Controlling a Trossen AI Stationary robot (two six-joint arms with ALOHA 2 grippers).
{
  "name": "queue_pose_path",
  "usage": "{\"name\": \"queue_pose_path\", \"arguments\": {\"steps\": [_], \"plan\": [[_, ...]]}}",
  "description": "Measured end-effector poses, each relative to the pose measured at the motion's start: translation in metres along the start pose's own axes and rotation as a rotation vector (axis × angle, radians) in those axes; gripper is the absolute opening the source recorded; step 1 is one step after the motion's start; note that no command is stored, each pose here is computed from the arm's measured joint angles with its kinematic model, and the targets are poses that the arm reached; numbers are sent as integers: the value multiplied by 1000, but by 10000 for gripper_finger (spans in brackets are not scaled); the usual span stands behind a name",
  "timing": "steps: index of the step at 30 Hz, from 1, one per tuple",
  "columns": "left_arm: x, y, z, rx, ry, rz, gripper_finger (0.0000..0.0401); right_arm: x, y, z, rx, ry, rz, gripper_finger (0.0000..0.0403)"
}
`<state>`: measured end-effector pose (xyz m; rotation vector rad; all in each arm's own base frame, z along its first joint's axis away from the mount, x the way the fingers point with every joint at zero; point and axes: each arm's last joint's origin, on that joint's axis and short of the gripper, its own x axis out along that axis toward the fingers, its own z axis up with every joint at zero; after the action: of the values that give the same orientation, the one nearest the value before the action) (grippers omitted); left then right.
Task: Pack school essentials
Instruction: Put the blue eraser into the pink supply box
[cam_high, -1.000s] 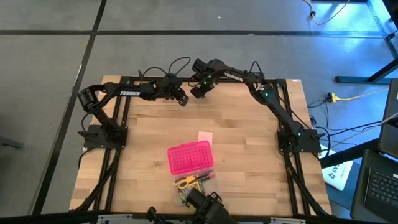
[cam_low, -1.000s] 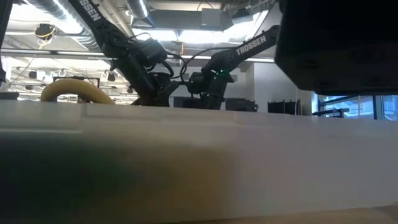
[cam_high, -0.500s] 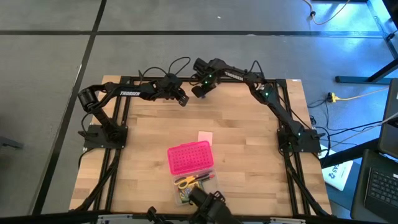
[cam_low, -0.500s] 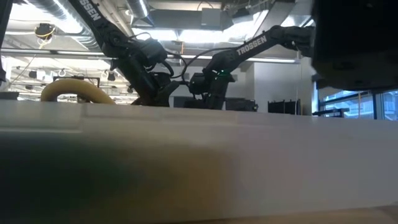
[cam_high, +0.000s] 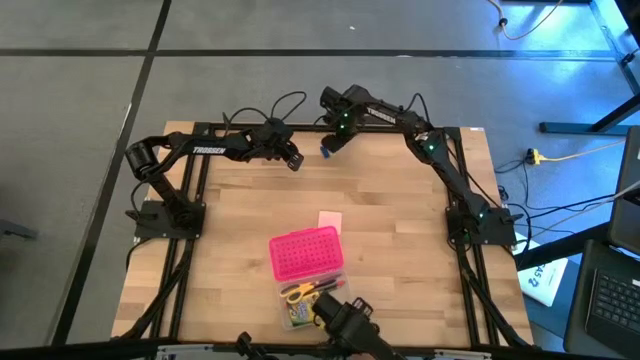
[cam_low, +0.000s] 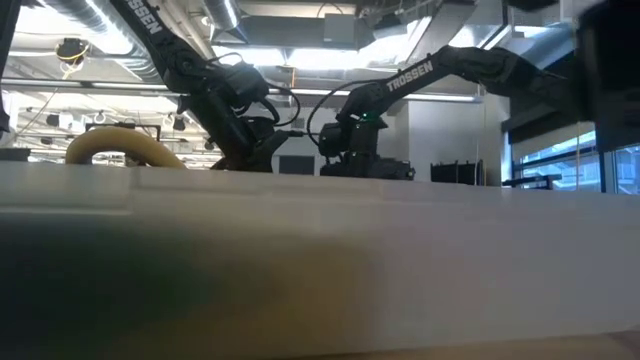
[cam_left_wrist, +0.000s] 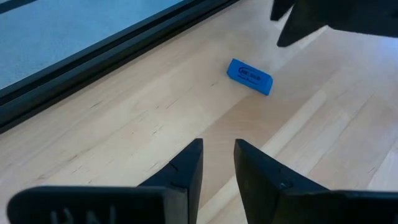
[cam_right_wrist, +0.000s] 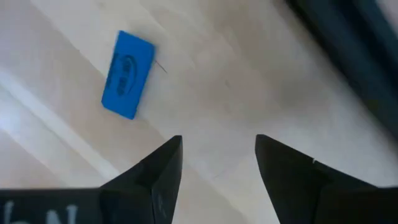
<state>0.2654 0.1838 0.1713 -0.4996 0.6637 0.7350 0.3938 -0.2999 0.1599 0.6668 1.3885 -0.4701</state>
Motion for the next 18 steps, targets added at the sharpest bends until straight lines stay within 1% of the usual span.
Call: {"name": "queue_pose_path", "arguments": {"steps": [4,6,9,10,13,18], "plan": [[0,0,0,0,0,0,85,0,5,1,-235,-9,-22,204],[0,0,0,0,0,0,85,1,10,1,-370,-15,-24,204],[0,0,0,0,0,0,85,2,18,1,-604,-23,-27,204],[0,0,0,0,0,0,85,2,20,1,-662,-22,-26,204],[0,0,0,0,0,0,85,3,25,0,-793,-25,-15,197],[0,0,0,0,0,0,85,3,29,1,-949,-64,51,167]]}}
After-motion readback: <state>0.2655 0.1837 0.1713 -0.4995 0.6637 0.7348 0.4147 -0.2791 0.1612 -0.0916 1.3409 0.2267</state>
